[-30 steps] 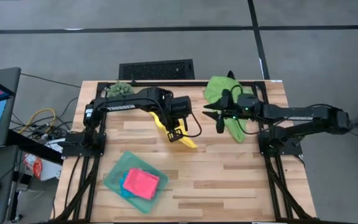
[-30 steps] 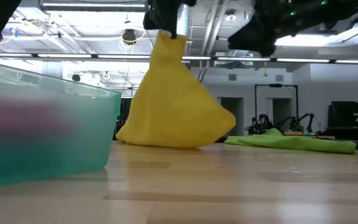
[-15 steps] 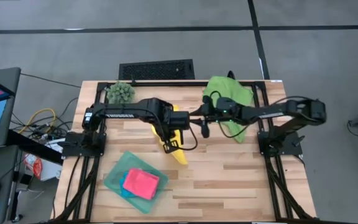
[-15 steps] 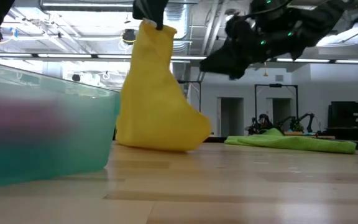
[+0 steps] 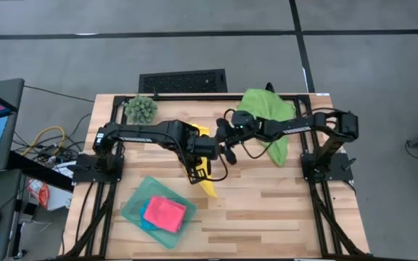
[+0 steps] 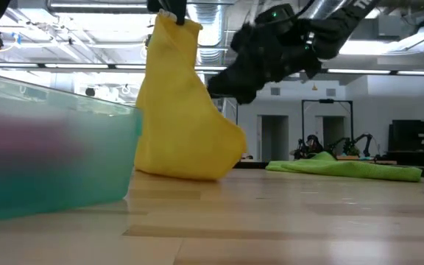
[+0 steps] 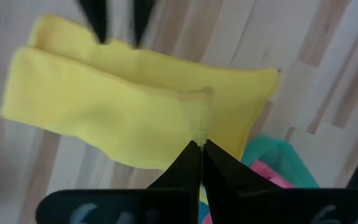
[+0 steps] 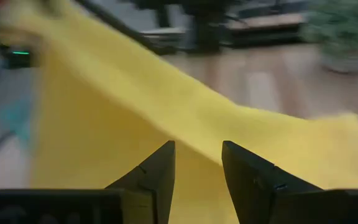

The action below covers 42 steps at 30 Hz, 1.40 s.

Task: Fold microfiber towels
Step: Fold the yellow microfiber towel

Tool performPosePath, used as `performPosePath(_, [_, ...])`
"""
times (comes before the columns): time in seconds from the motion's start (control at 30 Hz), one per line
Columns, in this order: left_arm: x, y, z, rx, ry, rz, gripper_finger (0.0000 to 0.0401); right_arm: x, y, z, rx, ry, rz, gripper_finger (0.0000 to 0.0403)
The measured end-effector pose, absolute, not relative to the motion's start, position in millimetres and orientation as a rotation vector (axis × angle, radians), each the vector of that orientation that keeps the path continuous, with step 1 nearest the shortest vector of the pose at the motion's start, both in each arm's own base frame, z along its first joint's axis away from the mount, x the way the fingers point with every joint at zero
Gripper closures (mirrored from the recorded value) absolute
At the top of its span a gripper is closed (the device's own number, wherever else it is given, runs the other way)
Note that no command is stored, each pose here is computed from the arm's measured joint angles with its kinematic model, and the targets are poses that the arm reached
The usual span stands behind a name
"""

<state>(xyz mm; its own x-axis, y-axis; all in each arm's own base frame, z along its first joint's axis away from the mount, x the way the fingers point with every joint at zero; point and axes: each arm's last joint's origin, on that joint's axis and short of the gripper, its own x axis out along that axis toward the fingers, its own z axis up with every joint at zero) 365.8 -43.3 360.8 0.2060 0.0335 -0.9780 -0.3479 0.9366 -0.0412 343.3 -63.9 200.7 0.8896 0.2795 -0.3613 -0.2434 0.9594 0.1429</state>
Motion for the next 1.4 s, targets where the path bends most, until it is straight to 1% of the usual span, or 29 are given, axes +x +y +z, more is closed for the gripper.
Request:
performPosePath(0.07, [364.2, -42.7, 363.0, -0.257, 1.328, 0.287, 0.0401, 345.1, -59.8, 211.7, 0.081, 0.347, 0.322, 0.0246])
performPosePath(0.2, [363.1, -38.2, 365.6, -0.211, 1.301, 0.336, 0.0401, 342.7, -52.5, 231.6, 0.022, 0.285, 0.342, 0.0246])
performPosePath(0.37, [361.1, -31.3, 368.6, -0.21, 1.292, 0.349, 0.0401, 343.4, -44.6, 246.2, -0.06, 0.233, 0.35, 0.0246])
performPosePath(0.63, [364.6, -29.7, 368.7, -0.226, 1.276, 0.307, 0.0401, 346.9, -44.7, 244.8, -0.105, 0.229, 0.322, 0.0246])
performPosePath(0.93, [370.4, -29.7, 370.4, -0.209, 1.223, 0.259, 0.0401, 348.3, -39.1, 247.8, -0.143, 0.194, 0.339, 0.0246])
performPosePath(1.4, [371.0, -25.0, 371.5, -0.22, 1.211, 0.267, 0.0401, 348.6, -35.0, 247.5, -0.162, 0.19, 0.356, 0.0246])
